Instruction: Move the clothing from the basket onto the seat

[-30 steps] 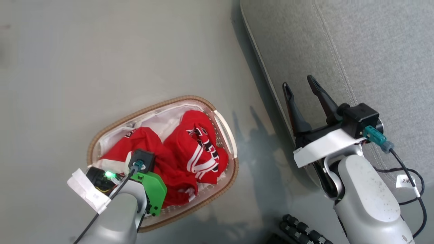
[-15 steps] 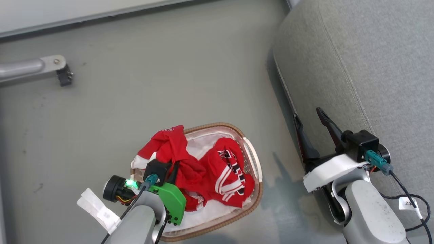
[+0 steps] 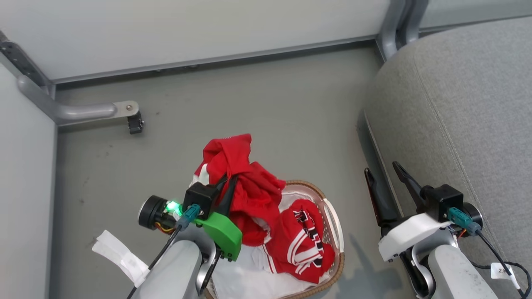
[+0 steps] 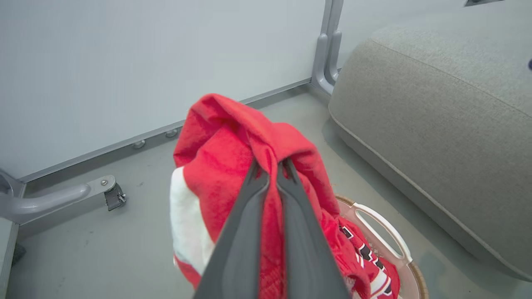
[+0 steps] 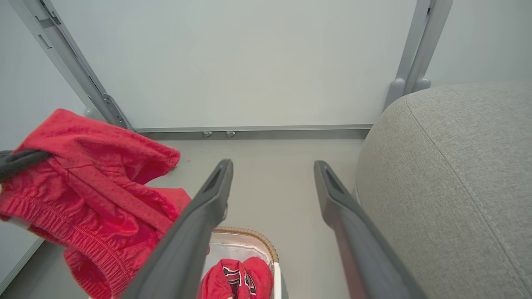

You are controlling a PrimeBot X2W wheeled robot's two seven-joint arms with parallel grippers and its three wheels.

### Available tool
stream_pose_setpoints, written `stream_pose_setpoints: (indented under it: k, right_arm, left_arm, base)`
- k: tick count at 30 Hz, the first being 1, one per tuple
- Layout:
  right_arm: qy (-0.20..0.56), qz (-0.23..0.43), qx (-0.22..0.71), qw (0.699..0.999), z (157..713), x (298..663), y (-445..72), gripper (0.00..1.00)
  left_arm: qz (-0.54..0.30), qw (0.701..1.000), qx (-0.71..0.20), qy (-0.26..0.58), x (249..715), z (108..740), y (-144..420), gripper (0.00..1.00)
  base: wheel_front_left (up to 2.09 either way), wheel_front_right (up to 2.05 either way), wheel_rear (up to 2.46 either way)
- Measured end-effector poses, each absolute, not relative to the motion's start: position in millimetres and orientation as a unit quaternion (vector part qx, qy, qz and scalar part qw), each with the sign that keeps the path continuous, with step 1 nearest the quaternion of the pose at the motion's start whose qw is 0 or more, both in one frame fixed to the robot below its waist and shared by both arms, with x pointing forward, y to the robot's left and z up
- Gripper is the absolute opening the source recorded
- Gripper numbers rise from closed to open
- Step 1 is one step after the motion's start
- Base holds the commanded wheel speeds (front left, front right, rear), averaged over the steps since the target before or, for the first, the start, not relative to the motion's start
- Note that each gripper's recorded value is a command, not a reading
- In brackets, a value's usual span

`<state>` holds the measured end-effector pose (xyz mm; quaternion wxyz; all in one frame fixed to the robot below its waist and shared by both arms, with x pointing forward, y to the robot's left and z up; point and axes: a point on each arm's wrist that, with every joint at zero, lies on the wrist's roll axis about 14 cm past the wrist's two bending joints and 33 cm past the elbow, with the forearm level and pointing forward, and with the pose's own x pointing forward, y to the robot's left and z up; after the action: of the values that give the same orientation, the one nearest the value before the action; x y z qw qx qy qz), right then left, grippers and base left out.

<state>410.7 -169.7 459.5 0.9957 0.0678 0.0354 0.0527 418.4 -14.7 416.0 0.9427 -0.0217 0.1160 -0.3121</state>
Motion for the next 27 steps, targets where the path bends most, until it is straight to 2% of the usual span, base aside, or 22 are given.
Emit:
stream_pose_setpoints:
  k: [9, 17, 27]
  right_arm:
    - [0.029, 0.069, 0.073, 0.995, 466, 397, -157, 1.0]
    - [0.034, 0.08, 0.075, 0.993, 464, 387, -148, 1.0]
    - [0.029, 0.104, 0.073, 0.991, 468, 380, -132, 1.0]
  left_arm:
    - [-0.307, 0.951, -0.036, 0.0, 426, 498, -12, 0.0]
    - [-0.308, 0.945, -0.046, -0.103, 425, 570, -12, 0.0]
    - [-0.301, 0.939, -0.05, -0.156, 418, 607, -5, 0.0]
  base:
    - [0.0, 0.0, 0.0]
    - [0.0, 0.0, 0.0]
    - [0.0, 0.0, 0.0]
